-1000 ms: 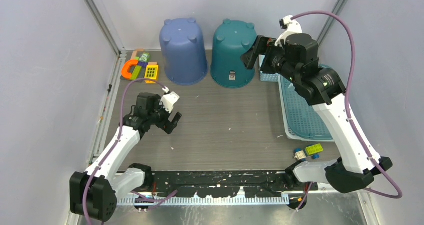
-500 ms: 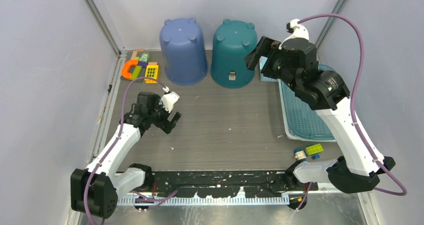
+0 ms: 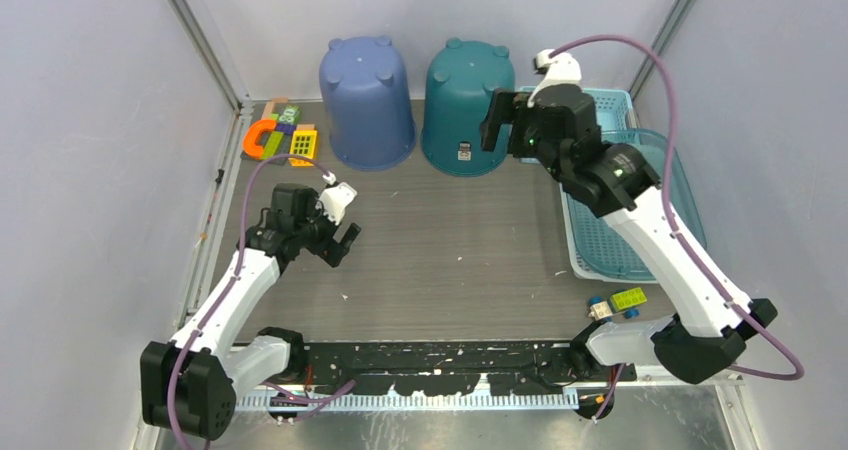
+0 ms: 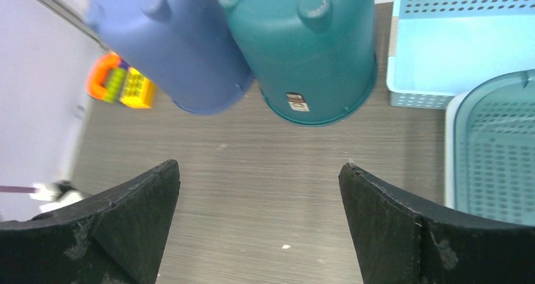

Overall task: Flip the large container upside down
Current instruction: Pick up the container from the corner of the board.

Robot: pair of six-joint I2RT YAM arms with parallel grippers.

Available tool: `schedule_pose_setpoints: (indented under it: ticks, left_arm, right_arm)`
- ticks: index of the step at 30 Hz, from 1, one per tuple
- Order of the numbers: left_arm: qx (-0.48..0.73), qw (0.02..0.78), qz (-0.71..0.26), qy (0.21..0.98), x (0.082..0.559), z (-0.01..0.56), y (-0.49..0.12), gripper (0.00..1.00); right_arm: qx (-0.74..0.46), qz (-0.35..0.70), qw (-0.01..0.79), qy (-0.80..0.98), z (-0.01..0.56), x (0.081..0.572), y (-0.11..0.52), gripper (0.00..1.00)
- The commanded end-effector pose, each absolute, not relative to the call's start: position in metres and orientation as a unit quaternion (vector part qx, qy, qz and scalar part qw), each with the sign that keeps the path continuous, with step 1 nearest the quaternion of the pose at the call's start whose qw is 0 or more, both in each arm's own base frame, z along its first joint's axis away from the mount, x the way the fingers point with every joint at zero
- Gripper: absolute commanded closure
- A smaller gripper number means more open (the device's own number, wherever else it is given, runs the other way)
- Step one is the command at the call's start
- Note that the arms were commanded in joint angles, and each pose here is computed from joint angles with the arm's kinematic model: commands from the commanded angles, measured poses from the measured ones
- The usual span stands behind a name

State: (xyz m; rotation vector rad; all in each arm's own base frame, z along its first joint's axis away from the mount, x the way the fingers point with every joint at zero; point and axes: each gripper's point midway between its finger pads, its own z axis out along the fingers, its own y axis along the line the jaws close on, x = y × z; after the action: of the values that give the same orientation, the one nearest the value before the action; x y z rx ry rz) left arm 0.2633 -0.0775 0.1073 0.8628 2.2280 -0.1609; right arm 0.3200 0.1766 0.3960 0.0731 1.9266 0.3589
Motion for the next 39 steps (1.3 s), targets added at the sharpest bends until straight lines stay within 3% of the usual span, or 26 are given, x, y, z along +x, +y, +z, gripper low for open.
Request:
schedule_pose_setpoints:
  ticks: [1, 9, 24, 34, 39]
  left_arm:
    - [0.333, 0.397, -0.056, 0.854, 0.272, 0.124, -0.078, 0.0]
    - [0.333, 0.399, -0.065, 0.852, 0.272, 0.123, -0.081, 0.0]
    - [0.33, 0.409, -0.068, 0.848, 0.272, 0.124, -0.081, 0.0]
    - [0.333, 0.41, -0.073, 0.846, 0.271, 0.122, -0.082, 0.0]
    - [0.335, 0.412, -0.074, 0.844, 0.271, 0.122, -0.083, 0.0]
  right_arm:
    - [-0.106, 0.095, 0.599, 0.788, 0.393, 0.329, 0.176, 0.0]
    - [-0.141, 0.055, 0.6, 0.786, 0.36, 0.359, 0.171, 0.0]
    - [-0.057, -0.007, 0.585, 0.809, 0.312, 0.474, 0.165, 0.0]
    - [-0.008, 0.096, 0.58, 0.809, 0.318, 0.506, 0.16, 0.0]
    - [-0.001, 0.086, 0.59, 0.803, 0.324, 0.512, 0.155, 0.0]
